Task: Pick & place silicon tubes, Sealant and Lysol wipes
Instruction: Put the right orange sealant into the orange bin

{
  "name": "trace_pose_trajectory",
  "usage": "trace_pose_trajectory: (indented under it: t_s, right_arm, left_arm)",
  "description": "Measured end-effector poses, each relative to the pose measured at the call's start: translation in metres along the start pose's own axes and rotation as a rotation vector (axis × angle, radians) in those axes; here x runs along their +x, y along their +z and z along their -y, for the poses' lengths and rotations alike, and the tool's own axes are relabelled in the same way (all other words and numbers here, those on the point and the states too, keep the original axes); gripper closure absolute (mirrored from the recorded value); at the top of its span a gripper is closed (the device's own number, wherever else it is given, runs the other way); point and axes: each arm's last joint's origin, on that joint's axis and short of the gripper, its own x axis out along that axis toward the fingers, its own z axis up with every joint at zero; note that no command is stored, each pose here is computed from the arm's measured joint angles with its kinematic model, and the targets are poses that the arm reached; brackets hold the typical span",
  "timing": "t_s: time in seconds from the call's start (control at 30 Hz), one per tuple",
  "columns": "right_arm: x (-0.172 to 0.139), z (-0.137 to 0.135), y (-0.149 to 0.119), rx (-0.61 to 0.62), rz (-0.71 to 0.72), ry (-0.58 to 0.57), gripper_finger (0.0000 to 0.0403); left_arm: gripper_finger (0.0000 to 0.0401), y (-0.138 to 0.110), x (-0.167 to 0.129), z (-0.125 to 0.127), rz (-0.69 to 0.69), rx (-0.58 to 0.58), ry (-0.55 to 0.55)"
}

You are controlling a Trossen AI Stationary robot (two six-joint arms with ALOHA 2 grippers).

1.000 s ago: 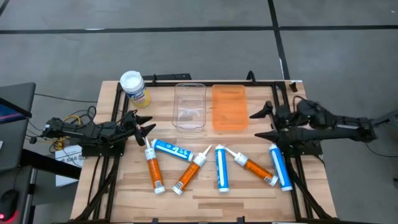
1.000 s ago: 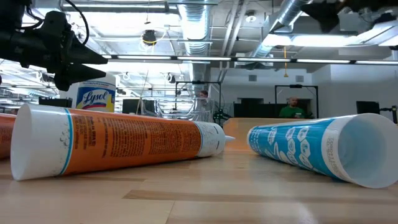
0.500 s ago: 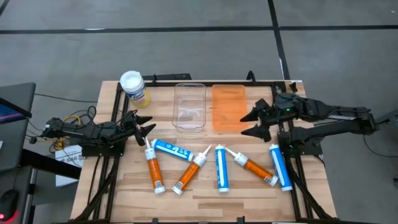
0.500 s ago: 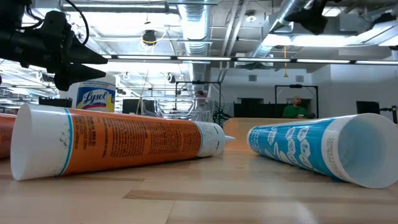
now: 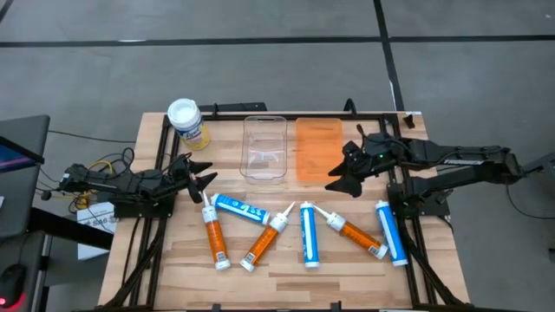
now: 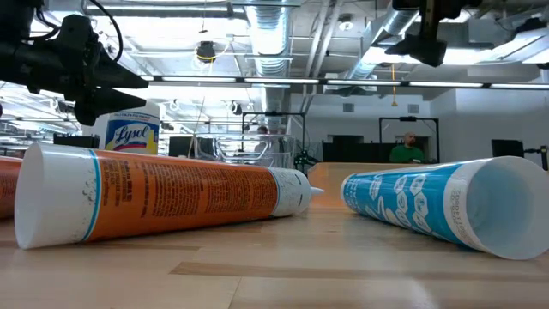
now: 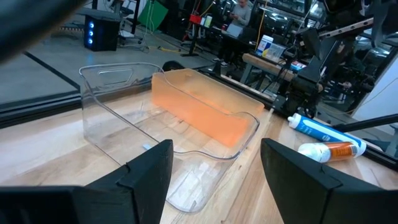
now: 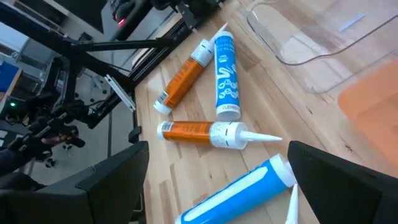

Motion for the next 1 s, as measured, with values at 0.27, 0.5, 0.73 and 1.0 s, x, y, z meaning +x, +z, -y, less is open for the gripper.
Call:
trace_pose_trajectory:
  t_s: [0.27, 0.5, 0.73, 1.0]
  right_arm:
    - [-0.006, -0.007, -0.003, 0.000, -0.016, 0.065, 0.0026]
    - [-0.015, -0.029, -0.006, -0.016, 0.001, 0.185, 0.0026]
    - [-0.019, -0.045, -0.023, -0.020, -0.213, -0.250, 0.0026]
    - [0.009, -0.051, -0.045, -0.019, -0.486, -0.534, 0.0026]
  left_arm:
    - [0.0165, 0.000, 0.000, 0.000, 0.000, 0.000, 0.000]
    - [0.0165, 0.000, 0.000, 0.000, -0.001, 0.001, 0.000]
    - [0.0165, 0.000, 0.000, 0.000, -0.007, 0.005, 0.002]
    - [0.0165, 0.000, 0.000, 0.000, -0.009, 0.006, 0.003]
